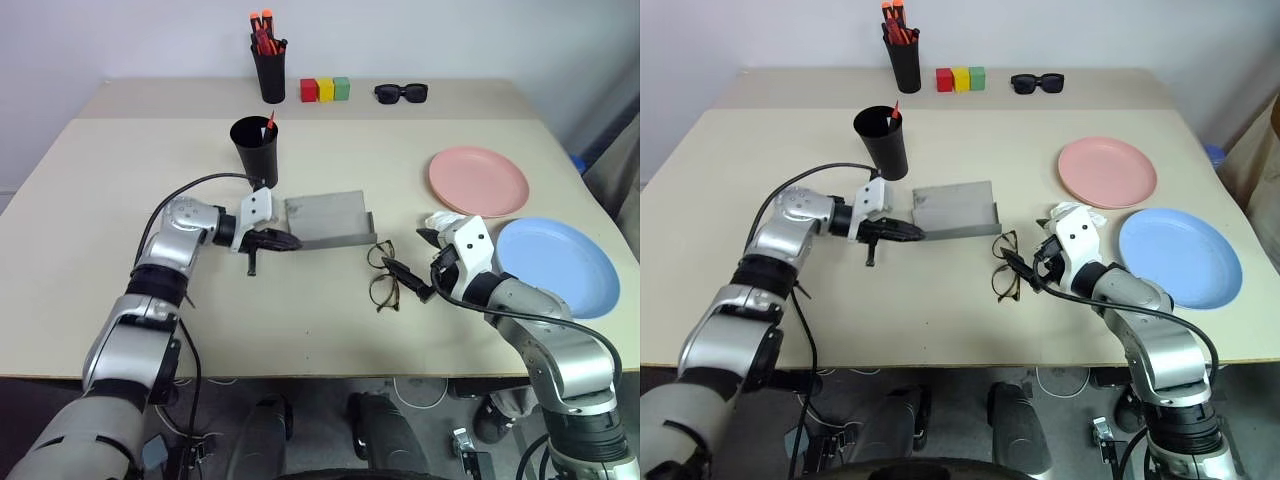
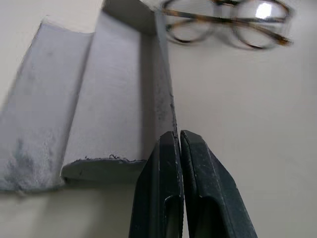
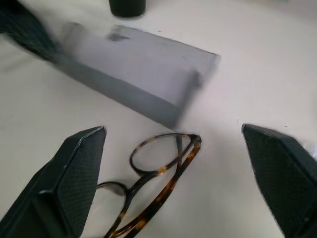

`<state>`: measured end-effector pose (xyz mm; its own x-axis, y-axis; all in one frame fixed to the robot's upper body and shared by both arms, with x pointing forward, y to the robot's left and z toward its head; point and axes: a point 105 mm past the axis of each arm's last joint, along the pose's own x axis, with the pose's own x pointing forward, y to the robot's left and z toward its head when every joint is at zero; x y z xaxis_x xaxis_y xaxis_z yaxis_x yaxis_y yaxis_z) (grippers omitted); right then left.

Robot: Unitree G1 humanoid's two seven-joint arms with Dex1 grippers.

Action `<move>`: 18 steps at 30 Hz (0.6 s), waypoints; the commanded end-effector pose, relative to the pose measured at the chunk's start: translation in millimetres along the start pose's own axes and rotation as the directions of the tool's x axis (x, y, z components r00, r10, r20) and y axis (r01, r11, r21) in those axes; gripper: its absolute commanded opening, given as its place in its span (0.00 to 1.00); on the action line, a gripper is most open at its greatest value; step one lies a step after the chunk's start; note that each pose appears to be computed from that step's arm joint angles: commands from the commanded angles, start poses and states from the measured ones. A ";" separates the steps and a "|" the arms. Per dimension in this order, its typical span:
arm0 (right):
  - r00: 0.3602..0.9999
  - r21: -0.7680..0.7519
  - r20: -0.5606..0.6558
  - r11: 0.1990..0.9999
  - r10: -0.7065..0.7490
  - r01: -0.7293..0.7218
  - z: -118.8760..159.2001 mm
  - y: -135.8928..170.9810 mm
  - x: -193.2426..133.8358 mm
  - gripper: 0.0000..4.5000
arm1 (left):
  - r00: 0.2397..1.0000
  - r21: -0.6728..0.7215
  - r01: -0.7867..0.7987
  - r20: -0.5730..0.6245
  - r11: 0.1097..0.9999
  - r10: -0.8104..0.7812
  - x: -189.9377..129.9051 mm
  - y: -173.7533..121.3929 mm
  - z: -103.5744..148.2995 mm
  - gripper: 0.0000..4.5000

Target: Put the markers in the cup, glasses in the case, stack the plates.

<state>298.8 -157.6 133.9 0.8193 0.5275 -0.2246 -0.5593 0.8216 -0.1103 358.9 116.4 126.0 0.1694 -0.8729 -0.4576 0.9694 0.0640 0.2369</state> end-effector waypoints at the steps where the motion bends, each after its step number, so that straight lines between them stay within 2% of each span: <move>1: 1.000 0.081 -0.008 0.997 0.001 -0.001 5.6 -0.1 -5.9 1.00 | 1.000 0.033 0.028 -0.007 0.999 -0.028 -5.7 -8.3 7.5 0.02; 2: 1.000 0.119 -0.024 0.993 0.010 -0.007 2.9 0.8 -6.2 1.00 | 0.999 0.027 0.031 -0.014 0.999 -0.031 -7.3 -10.7 5.7 0.02; 5: 0.998 0.234 -0.049 0.972 0.035 -0.023 -2.4 4.4 -5.0 1.00 | 1.000 0.007 0.007 -0.007 1.000 -0.007 -10.7 -11.2 5.8 0.19; 11: 0.998 0.416 -0.051 0.909 0.044 -0.019 -0.6 5.6 4.2 1.00 | 0.994 0.090 -0.113 0.006 0.990 0.113 -19.7 -0.4 11.9 0.87; 15: 0.996 0.462 -0.076 0.887 0.047 -0.007 -2.4 3.6 6.7 1.00 | 0.985 0.127 -0.173 0.025 0.977 0.171 -29.6 3.4 18.1 0.87; 18: 0.992 0.484 -0.119 0.875 0.047 0.016 -10.1 1.1 6.2 1.00 | 0.978 0.143 -0.202 0.079 0.969 0.192 -39.5 -4.6 30.1 0.87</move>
<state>301.6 -153.0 117.3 0.7640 0.5382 -0.3559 -0.4171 0.8328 0.3639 347.4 137.2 149.0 0.3257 -0.8574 -0.3984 0.9042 0.1593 0.3964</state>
